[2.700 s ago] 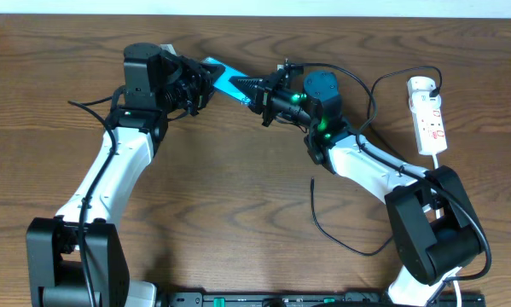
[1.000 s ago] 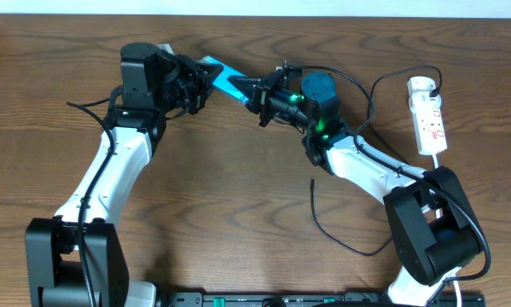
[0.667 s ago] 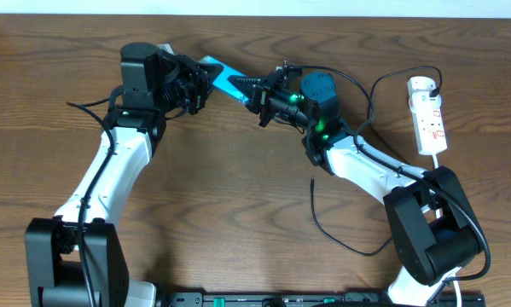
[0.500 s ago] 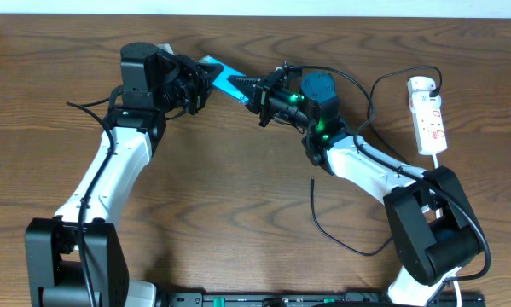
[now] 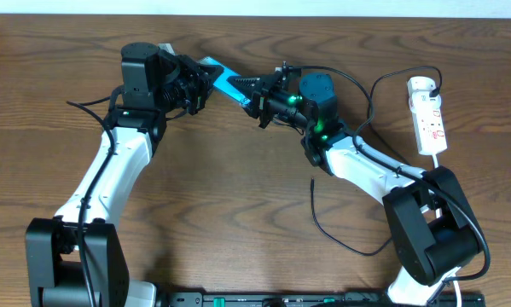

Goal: Plug charger to phone and switch on socket
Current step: 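Hold the smartphone with both grippers, tilted upward between arms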

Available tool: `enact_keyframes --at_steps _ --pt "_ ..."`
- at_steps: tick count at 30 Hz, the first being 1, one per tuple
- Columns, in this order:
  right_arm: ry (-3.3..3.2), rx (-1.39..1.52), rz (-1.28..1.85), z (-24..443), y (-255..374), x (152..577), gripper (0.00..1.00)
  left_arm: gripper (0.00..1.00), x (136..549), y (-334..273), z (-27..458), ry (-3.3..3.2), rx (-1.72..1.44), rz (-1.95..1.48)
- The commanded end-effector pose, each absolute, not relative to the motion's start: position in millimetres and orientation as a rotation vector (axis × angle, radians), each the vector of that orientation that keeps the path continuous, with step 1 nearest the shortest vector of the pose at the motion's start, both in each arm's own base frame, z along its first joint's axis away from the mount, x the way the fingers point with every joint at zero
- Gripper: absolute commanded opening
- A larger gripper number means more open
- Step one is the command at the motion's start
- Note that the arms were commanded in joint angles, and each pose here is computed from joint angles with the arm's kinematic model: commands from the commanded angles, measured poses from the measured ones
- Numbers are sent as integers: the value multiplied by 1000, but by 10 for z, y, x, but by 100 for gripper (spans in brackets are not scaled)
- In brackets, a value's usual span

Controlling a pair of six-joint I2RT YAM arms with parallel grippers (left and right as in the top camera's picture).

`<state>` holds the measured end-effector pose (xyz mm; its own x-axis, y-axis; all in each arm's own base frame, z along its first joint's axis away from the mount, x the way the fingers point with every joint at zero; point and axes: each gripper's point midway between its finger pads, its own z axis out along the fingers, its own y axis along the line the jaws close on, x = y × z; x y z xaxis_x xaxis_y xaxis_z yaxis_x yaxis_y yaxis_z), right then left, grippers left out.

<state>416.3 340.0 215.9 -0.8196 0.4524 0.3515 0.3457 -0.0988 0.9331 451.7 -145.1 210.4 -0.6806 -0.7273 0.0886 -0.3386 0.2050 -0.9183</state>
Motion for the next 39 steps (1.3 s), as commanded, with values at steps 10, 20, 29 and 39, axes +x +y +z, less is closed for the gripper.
enact_keyframes --at_steps 10,20,29,39 --pt "2048 861 2067 2183 3447 4160 51 7 4471 -1517 2200 2127 -927 -1498" --pt "2040 802 2032 2183 3430 4180 99 7 4489 -1459 2199 2118 -934 -1490" --pt "2017 691 1954 2181 3316 4271 99 7 4541 -1212 2215 2086 -955 -1483" --pt "2002 550 1809 2116 3069 4434 99 7 4565 -884 2230 2058 -953 -1475"
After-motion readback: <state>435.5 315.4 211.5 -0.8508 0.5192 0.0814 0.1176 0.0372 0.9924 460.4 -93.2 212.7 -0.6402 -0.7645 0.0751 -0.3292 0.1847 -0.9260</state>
